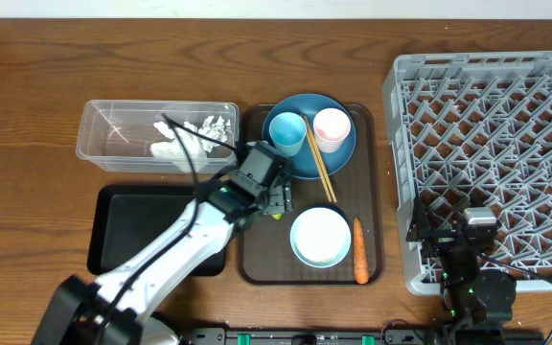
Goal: Sort waste into correct bins and load items into the dishwasher rack
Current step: 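Reach the left gripper back and grasp the foil snack wrapper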
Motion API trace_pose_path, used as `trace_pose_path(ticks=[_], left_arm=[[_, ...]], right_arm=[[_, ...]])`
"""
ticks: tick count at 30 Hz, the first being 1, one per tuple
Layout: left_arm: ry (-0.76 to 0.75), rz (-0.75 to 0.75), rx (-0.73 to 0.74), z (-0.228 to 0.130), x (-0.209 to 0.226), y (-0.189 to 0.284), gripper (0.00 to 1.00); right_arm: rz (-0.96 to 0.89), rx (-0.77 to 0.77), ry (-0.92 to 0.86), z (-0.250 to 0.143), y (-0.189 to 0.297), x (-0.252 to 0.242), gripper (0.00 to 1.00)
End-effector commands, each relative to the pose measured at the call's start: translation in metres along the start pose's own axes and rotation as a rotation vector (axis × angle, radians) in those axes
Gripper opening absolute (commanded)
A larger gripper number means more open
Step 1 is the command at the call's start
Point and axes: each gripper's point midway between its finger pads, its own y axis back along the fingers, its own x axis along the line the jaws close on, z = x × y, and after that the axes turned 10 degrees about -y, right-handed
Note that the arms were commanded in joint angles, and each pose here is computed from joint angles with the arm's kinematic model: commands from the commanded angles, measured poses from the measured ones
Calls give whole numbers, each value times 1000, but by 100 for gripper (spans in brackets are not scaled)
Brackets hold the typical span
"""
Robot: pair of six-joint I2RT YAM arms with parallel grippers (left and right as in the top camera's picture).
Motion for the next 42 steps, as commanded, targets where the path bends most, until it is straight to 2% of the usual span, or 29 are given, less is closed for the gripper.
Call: trace_pose_path(ticks=[1, 7, 13, 18, 25, 30, 32, 34, 42], left_arm=[[32, 65, 10, -4, 10, -14, 80], [37, 90, 40, -10, 12, -38, 79], [34, 103, 62, -15, 14, -55, 61], [31, 112, 77, -19, 16, -59, 41], [13, 87, 31, -7, 11, -46, 35], [16, 92, -33, 6, 12, -22, 38], [20, 81, -61, 12, 11, -12, 47], [22, 73, -75, 15, 10, -8, 51], [43, 108, -32, 5, 15, -26, 53]], right_arm=[[-2, 5, 4, -2, 0, -1, 99], [-2, 5, 4, -2, 0, -1, 98], [-2, 5, 4, -2, 0, -1, 99], [-2, 5, 4, -2, 0, -1, 99], [-2, 5, 4, -2, 0, -1, 99], [-2, 5, 4, -2, 0, -1, 99], [-2, 5, 4, -2, 0, -1, 99], [-2, 5, 4, -2, 0, -1, 99], [-2, 5, 4, -2, 0, -1, 99]])
